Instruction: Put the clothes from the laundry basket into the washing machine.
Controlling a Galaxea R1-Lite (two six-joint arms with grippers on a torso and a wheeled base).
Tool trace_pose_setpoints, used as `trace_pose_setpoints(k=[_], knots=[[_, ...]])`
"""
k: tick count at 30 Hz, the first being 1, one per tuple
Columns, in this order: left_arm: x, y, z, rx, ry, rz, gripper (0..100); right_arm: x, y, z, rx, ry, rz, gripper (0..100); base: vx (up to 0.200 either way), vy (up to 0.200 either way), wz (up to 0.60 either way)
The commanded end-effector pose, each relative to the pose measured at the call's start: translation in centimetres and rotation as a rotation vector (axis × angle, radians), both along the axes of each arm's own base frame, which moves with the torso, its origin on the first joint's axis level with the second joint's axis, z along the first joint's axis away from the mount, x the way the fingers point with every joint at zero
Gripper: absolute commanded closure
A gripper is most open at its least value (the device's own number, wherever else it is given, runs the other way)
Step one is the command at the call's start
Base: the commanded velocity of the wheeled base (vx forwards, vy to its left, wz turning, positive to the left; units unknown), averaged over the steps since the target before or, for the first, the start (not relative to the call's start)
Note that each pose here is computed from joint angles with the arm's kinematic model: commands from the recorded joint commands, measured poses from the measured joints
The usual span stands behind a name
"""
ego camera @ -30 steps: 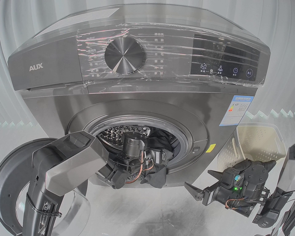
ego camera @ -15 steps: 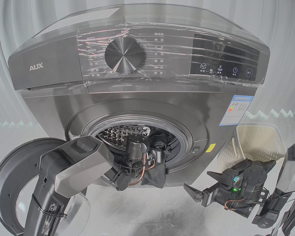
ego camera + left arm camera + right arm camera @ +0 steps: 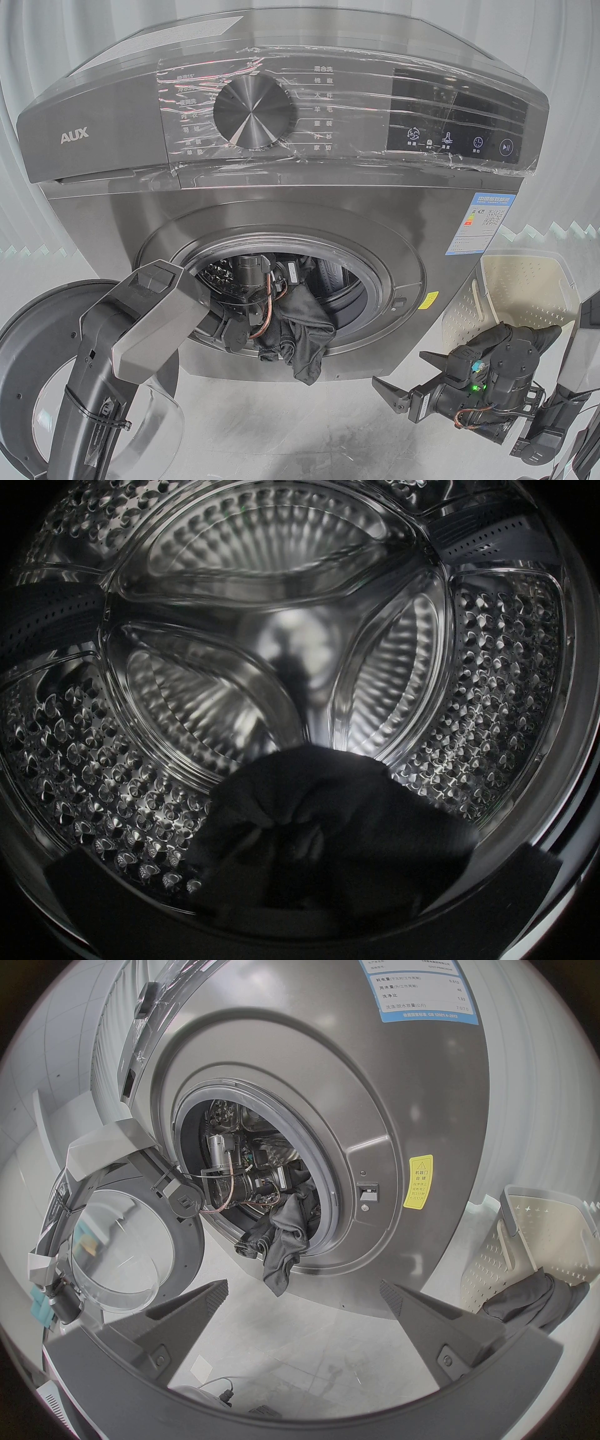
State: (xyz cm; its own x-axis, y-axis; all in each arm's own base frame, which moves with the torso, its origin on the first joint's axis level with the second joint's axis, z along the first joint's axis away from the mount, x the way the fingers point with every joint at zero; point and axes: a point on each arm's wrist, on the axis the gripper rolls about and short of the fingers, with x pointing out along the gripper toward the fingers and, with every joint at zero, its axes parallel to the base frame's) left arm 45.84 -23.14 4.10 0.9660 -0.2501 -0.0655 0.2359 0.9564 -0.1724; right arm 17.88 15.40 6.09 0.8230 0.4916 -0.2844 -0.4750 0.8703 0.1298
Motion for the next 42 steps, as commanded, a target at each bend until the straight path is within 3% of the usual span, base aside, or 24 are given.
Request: trace_pose_setpoints(k=[1, 6, 14, 21, 27, 31, 32, 39, 42], knots=[[0.3, 0.5, 0.0, -0.006, -0.004, 0.012, 0, 0.0, 0.0, -0.1, -0.003, 0.003, 0.000, 0, 0.000, 0.000, 0.00], [-0.5, -0.1, 0.1, -0.028, 0.017, -0.003, 0, 0.0, 0.0, -0.1, -0.003, 0.003, 0.000, 0, 0.000, 0.000, 0.00], [-4.6, -1.0, 0.6, 0.032, 0.120, -0.086, 0, 0.0, 0.0, -0.1, -0.003, 0.005, -0.002, 0, 0.000, 0.000, 0.00], [-7.4, -2.9, -1.1, 0.061, 0.189, -0.231, 0, 0.0, 0.0, -0.1, -0.003, 0.003, -0.002, 0, 0.000, 0.000, 0.00], [-7.5, -3.3, -2.7, 0.082, 0.218, -0.243, 0, 0.0, 0.0, -0.1, -0.003, 0.003, 0.000, 0, 0.000, 0.000, 0.00], [-7.4, -2.9, -3.7, 0.122, 0.226, -0.240, 0, 0.0, 0.0, 0.0, -0.001, 0.001, 0.001, 0, 0.000, 0.000, 0.00], [-7.4, -2.9, -3.9, 0.129, 0.229, -0.241, 100, 0.0, 0.0, 0.0, 0.000, 0.000, 0.001, 0, 0.000, 0.000, 0.00], [-7.3, -2.9, -4.3, 0.129, 0.232, -0.239, 100, 0.0, 0.0, 0.1, 0.003, -0.004, -0.002, 0, 0.000, 0.000, 0.00], [-6.2, -3.0, -3.9, 0.101, 0.175, -0.212, 100, 0.0, 0.0, 0.1, 0.003, -0.004, -0.002, 0, 0.000, 0.000, 0.00]])
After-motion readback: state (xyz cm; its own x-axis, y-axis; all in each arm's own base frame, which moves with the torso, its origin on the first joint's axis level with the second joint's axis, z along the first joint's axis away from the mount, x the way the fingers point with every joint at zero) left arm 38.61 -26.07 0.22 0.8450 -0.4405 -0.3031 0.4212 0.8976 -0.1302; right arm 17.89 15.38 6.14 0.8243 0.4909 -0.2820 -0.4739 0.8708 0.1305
